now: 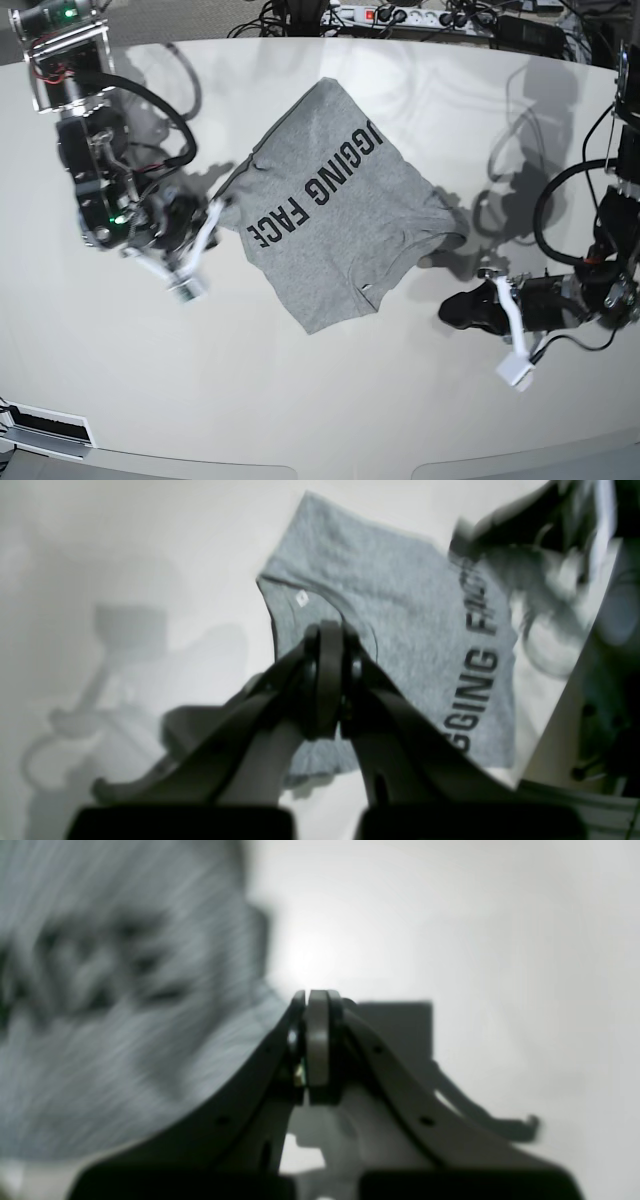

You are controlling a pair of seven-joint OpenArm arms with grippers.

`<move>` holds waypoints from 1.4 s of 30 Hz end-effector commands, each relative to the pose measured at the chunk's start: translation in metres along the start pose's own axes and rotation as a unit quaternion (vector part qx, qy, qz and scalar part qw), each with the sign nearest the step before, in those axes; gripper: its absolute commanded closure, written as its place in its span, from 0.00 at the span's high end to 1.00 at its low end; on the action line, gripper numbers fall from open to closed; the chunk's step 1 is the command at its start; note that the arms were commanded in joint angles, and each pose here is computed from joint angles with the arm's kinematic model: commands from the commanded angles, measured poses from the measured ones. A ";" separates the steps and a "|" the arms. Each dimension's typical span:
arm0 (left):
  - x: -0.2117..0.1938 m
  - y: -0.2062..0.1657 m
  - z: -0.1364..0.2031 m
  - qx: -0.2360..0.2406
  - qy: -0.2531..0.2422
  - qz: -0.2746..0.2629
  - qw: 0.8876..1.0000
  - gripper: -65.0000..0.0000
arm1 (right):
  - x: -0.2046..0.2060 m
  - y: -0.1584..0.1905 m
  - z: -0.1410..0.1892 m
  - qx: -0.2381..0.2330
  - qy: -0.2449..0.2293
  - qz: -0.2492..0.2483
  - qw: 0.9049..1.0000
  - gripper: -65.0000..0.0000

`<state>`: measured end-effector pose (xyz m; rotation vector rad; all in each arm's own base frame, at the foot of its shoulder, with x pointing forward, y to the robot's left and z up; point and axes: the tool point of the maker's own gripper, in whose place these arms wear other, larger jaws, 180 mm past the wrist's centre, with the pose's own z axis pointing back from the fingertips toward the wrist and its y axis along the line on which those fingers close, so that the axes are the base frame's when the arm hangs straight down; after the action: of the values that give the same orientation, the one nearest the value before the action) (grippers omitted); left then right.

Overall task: Layout the t-shirt on the table in an organized manner, then fold the t-shirt properly
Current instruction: 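Press and square the folded shirt edges with both grippers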

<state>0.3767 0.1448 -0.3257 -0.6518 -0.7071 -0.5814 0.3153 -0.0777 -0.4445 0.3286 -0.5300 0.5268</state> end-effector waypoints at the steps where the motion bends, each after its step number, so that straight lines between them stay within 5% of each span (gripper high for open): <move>1: 0.018 0.003 0.010 0.004 -0.029 -0.008 1.000 0.00 | 0.016 0.001 0.001 0.005 -0.021 0.007 1.000 0.00; 13: -0.054 -0.001 0.009 0.003 0.037 0.045 0.998 0.00 | -0.024 0.093 0.010 0.159 0.041 0.014 0.986 0.00; 22: -0.052 -0.002 0.009 0.000 0.030 0.047 0.998 0.00 | -0.049 0.130 0.028 0.178 0.028 0.003 0.984 0.00; 33: -0.050 -0.002 0.010 0.000 0.031 0.046 0.998 0.00 | -0.062 0.134 0.027 0.171 0.043 -0.030 0.984 0.00; 42: -0.048 -0.004 0.010 -0.005 0.025 0.050 0.998 0.00 | -0.060 0.159 0.049 0.185 0.016 -0.013 0.983 0.00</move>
<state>0.3262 0.1598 -0.3743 -0.6673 -0.5580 -0.4977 0.1572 0.0038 -0.4215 0.6562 -0.3538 0.6024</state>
